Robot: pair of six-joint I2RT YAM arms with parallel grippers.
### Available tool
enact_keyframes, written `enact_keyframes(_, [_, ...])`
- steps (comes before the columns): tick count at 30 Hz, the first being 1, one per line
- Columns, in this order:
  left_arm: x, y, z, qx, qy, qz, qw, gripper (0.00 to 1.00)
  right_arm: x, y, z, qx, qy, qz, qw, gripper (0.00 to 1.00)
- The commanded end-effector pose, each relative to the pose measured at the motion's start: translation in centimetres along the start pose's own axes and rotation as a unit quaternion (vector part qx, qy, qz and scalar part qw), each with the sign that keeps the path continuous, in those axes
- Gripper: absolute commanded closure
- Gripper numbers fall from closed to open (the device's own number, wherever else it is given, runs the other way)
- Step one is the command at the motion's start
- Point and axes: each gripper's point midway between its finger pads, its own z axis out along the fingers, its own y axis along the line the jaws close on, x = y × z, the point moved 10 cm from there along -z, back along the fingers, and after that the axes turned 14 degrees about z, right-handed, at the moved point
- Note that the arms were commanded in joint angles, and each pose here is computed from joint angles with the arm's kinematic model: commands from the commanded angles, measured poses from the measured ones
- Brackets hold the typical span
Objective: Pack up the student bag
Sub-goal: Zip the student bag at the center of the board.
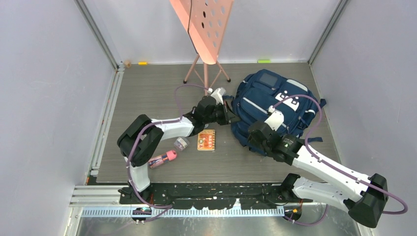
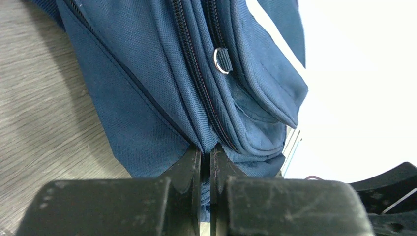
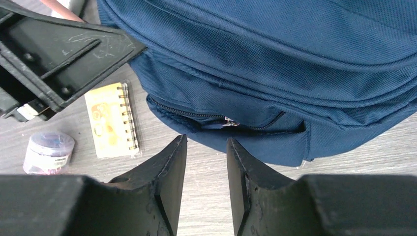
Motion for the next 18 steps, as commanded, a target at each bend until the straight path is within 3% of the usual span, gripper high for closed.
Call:
enact_keyframes(1, [-5.8,-5.1,-2.6,0.098,-0.12,0.034,0.987,1.0,-0.6,0.5,0.2,-0.018,-0.075,0.047,0.996,0.6])
enact_keyframes(11, [-6.5,-6.0,-3.7,0.105,-0.126,0.043,0.986,1.0,0.2,-1.2,0.8,-0.004,-0.133,0.057,0.989,0.63])
enact_keyframes(18, [-6.3,-6.2,-3.6,0.109,-0.122,0.044,0.986,1.0,1.2,-1.9,1.6,-0.013,-0.14,0.072,0.987,0.63])
